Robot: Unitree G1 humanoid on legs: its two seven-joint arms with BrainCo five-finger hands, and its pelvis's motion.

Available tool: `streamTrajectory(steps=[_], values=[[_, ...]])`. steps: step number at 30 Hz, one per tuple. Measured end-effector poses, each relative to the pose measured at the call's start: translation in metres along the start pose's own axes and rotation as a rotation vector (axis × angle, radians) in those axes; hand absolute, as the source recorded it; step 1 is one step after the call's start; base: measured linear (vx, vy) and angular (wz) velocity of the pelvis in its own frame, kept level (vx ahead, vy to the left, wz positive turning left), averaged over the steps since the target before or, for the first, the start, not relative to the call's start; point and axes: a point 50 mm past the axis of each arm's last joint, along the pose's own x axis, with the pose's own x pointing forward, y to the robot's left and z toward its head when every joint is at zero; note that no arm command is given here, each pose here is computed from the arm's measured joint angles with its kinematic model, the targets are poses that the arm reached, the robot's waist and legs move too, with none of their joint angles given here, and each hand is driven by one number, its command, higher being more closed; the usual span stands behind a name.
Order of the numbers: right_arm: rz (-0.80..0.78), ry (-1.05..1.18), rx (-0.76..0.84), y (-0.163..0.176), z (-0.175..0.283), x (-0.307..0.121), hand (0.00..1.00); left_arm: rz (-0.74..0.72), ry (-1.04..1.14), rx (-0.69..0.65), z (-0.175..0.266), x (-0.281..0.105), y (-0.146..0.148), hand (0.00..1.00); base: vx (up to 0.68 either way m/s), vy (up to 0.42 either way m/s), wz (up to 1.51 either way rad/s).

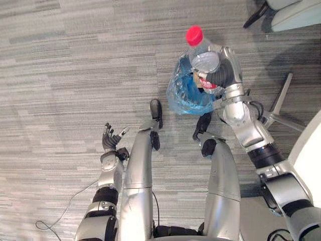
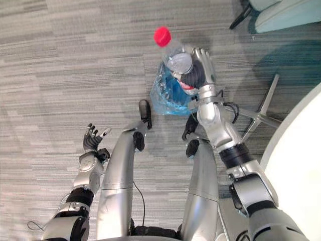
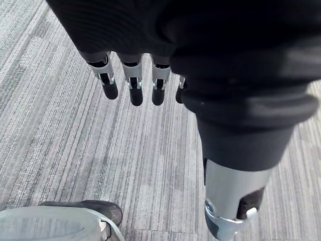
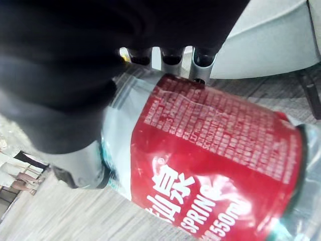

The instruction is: Gather rubbish on tea table into small bin, then transfer packed bag to large trash can.

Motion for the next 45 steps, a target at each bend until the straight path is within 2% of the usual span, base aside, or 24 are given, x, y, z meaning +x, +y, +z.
streamTrajectory(steps=[17,18,34,45], values=[[-0.03,0.152,-0.01,-0.004,-0.027,0.016,1.0,-0.033,-0.123,0.011,0.029,0.004,-0.003,0.0,-0.03,0.001,0.03],[-0.033,0.15,-0.007,-0.005,-0.026,0.018,0.0,-0.04,-0.132,0.01,0.031,0.003,-0.005,0.0,-0.04,-0.007,0.05],[-0.066,0.159,0.046,-0.004,-0.021,0.02,0.0,-0.063,-0.135,0.005,0.031,0.001,-0.012,0.0,-0.05,-0.008,0.01],[-0.028,0.118,0.246,0.027,0.0,-0.025,0.0,-0.059,-0.12,0.038,0.026,0.0,-0.012,0.0,-0.05,-0.017,-0.03]])
